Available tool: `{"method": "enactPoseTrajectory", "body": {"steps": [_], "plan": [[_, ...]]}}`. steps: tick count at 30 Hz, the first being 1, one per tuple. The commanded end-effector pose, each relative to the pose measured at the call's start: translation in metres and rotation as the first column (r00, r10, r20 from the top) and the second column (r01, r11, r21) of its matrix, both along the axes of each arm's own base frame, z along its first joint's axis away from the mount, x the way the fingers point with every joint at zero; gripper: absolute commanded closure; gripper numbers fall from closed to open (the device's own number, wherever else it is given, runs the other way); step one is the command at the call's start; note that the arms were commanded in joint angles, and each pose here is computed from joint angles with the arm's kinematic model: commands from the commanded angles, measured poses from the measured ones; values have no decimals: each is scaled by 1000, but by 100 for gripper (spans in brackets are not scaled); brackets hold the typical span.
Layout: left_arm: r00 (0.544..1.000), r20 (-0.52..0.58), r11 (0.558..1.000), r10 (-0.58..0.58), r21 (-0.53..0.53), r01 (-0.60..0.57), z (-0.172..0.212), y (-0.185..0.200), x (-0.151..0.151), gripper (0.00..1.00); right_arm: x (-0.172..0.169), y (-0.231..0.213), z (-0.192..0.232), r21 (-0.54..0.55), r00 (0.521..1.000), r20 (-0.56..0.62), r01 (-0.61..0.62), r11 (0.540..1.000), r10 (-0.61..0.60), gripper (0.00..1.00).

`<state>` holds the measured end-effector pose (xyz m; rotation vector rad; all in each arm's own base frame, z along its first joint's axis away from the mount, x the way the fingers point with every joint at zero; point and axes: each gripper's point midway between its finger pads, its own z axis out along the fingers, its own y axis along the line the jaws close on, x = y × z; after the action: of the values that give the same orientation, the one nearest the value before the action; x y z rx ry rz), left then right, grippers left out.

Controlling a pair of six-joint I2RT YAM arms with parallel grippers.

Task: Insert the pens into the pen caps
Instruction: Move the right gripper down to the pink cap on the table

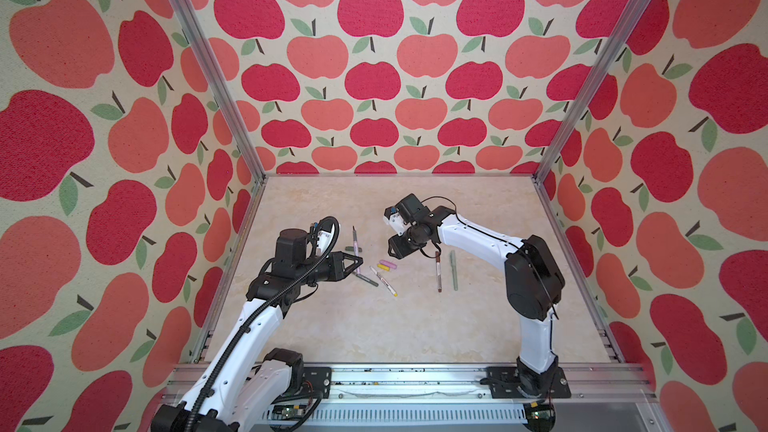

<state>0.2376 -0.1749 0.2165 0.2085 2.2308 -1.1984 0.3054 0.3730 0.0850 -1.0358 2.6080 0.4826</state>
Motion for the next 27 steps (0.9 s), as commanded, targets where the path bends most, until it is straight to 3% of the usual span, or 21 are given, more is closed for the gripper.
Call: {"method": "enactPoseTrajectory", "body": {"steps": [1, 10, 27], "plan": [[1000, 4, 1000, 7, 8, -7, -2, 3, 0, 100, 1, -6, -12, -134, 995, 60, -76, 988, 84, 52], [1000, 9, 1000, 8, -5, -8, -3, 1, 4, 100, -2, -5, -46, -276, 981, 85, -145, 950, 174, 53], [1000, 15, 1000, 11, -16, -11, 2, 0, 7, 100, 5, 9, -65, -303, 973, 102, -167, 938, 206, 63]]}}
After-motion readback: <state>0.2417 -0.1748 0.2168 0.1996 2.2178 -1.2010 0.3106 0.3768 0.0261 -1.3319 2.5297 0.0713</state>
